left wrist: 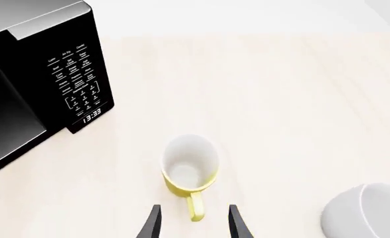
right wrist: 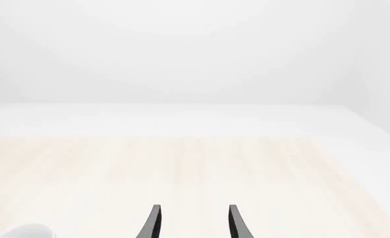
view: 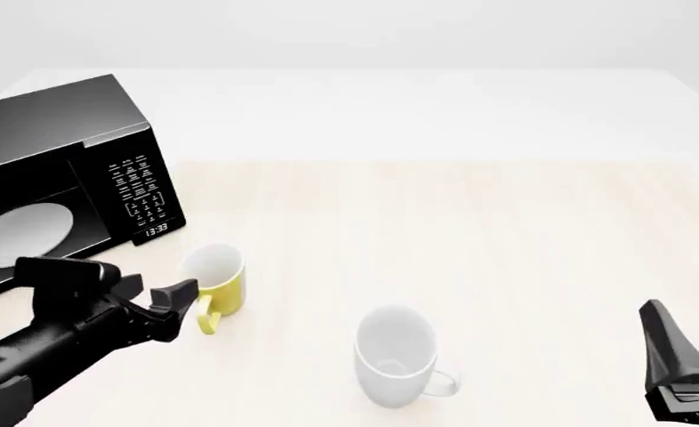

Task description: Put the yellow and white mug in the microwave and close it.

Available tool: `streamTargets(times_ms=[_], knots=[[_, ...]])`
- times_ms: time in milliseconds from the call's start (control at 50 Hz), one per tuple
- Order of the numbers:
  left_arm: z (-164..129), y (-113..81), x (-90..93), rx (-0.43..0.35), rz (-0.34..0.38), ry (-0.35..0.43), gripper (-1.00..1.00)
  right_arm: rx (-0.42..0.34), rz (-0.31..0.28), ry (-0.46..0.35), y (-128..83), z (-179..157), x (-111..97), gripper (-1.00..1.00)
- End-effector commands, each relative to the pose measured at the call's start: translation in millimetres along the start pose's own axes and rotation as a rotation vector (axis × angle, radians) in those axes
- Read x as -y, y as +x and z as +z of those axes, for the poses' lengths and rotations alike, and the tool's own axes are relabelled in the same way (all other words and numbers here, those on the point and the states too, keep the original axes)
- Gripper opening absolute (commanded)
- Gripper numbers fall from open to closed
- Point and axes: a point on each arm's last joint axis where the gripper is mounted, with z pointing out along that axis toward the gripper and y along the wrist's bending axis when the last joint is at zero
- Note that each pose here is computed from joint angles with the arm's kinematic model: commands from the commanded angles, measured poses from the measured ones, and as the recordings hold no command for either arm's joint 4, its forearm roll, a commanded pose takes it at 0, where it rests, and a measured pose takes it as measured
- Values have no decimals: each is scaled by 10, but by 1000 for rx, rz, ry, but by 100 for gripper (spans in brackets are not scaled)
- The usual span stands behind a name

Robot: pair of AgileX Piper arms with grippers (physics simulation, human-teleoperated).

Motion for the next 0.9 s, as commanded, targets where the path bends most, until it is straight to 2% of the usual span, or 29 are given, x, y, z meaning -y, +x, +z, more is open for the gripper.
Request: streamTargets(times_ms=[20,900], knots=[[137,66,-7,-32,-21,-4,100,0,0,0,-1,0,0,100],[513,346,-17,-142,-81,-13,100,0,-1,0,1,1,0,100]])
